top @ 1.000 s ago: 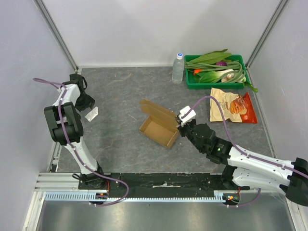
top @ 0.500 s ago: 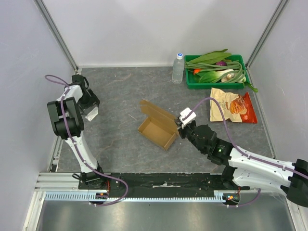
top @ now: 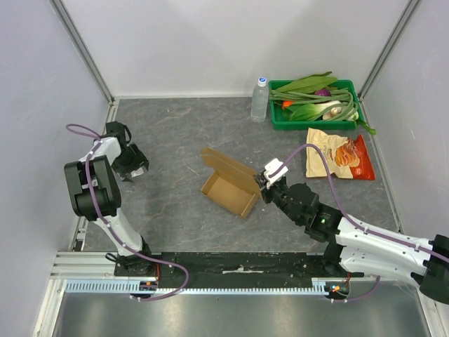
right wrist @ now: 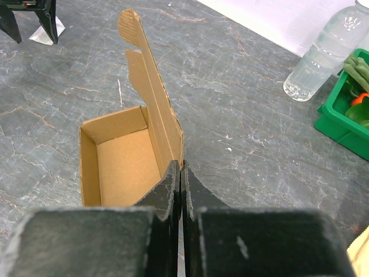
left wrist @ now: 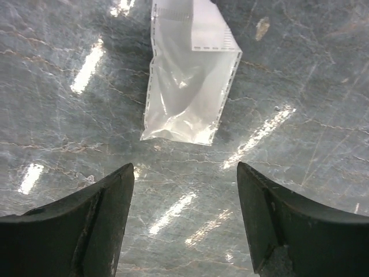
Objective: Fold the paper box
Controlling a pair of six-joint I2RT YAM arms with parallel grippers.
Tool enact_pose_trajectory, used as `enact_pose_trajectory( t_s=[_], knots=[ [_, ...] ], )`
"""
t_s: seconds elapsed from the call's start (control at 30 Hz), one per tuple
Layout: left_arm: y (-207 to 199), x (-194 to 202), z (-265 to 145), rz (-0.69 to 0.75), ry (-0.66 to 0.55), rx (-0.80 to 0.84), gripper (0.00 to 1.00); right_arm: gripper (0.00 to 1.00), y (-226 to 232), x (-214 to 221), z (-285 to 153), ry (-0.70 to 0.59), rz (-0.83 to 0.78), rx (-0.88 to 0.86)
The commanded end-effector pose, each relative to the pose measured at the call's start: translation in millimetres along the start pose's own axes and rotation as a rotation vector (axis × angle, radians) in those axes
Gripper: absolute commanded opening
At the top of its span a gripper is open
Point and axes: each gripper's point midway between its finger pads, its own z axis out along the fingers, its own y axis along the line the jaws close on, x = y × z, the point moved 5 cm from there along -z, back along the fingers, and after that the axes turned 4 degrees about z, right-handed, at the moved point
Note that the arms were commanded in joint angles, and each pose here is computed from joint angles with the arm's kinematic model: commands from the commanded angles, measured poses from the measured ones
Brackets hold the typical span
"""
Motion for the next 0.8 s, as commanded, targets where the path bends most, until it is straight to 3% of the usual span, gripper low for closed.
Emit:
enact_pose_trajectory(
  t_s=[0.0,0.17,0.33,0.47,0.57,0.7,0.77],
  knots=[
    [8.2,-7.3,-2.6,-0.006,-0.029,-0.097,0.77,0.00,3.6,-14.7,0.0,-0.069,0.037,-0.027],
    [10.6,-36.1,-10.8,0.064,-0.124,-0.143,0.83,0.00,5.1,-13.0,0.2,-0.064,0.038,-0.038],
    [-0.1,-48.2,13.2,0.142,-0.029,-0.112,0.84,0.00,4.8,-15.2,-1.9,-0.080,0.039,-0.046],
    [0.3,-55.5,22.0,0.173,-0.023,-0.134,0.82,0.00,4.0,-16.6,-3.9,-0.089,0.040,-0.047],
    [5.7,-51.7,29.1,0.176,0.004,-0.179,0.79,0.00,4.0,-17.2,-4.3,-0.095,0.040,-0.048],
    [8.8,-44.5,33.6,0.179,0.018,-0.216,0.61,0.00,5.4,-17.7,-3.7,-0.095,0.041,-0.055],
    [8.2,-38.4,32.8,0.187,0.019,-0.236,0.57,0.00,5.4,-17.4,-3.5,-0.092,0.039,-0.055]
  ],
)
